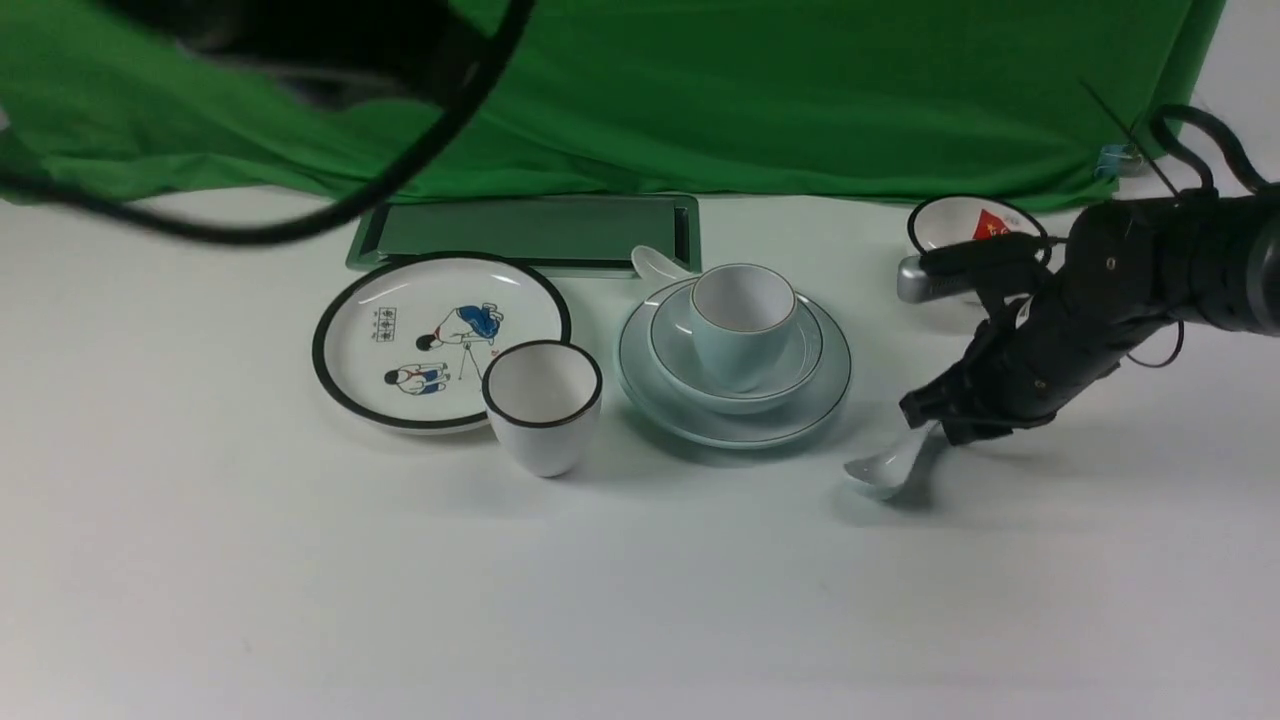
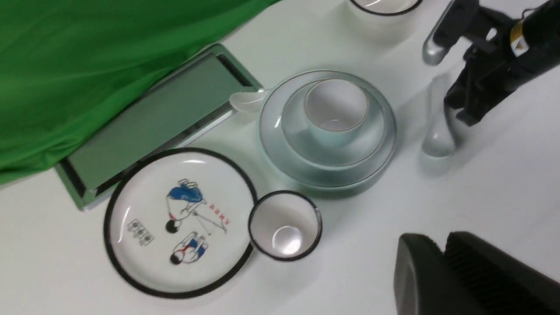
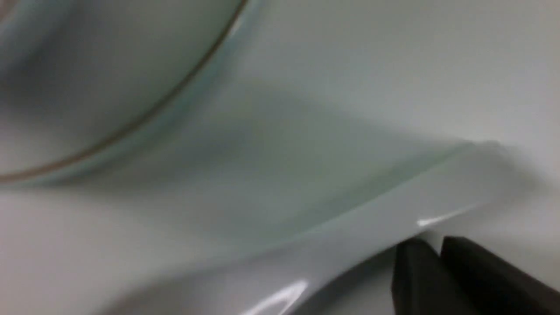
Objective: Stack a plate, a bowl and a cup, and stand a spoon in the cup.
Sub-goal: Use the right arm to grab a blue soup spoon, then use the right arm to put the blue soup spoon into the blue teacup in the middle
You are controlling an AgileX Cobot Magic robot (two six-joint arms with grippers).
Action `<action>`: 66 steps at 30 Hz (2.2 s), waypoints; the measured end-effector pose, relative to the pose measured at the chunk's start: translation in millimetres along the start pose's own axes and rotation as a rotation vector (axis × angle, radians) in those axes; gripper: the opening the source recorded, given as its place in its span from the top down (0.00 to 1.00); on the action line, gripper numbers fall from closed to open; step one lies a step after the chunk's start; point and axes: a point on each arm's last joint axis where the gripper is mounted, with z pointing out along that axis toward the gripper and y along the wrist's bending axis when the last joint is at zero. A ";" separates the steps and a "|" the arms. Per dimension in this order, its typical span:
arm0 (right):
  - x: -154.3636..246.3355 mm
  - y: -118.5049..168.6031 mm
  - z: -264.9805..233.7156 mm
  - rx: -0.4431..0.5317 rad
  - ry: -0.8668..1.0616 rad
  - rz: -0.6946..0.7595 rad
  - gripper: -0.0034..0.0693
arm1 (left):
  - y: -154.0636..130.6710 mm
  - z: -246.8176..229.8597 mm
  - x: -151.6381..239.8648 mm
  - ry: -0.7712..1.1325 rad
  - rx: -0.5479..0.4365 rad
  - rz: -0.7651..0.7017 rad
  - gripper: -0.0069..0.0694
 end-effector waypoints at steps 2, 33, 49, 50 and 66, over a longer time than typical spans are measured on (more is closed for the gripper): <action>-15.0 -1.6 -9.7 0.005 -0.047 0.034 0.75 | 2.7 -7.5 32.3 -0.010 -0.078 -0.025 0.89; -19.3 48.5 16.4 -0.059 0.073 0.055 0.69 | -5.3 32.7 179.5 -0.061 -0.231 0.039 0.89; -84.4 104.3 -68.9 -0.065 -0.728 -0.165 0.69 | -6.4 32.8 176.0 -0.101 -0.220 0.044 0.89; -86.6 108.0 -65.7 -0.069 -0.762 -0.168 0.69 | -6.4 32.8 176.1 -0.100 -0.220 0.043 0.89; -84.2 119.2 -21.3 -0.052 -0.783 -0.248 0.55 | -6.5 32.6 177.2 -0.090 -0.219 0.033 0.87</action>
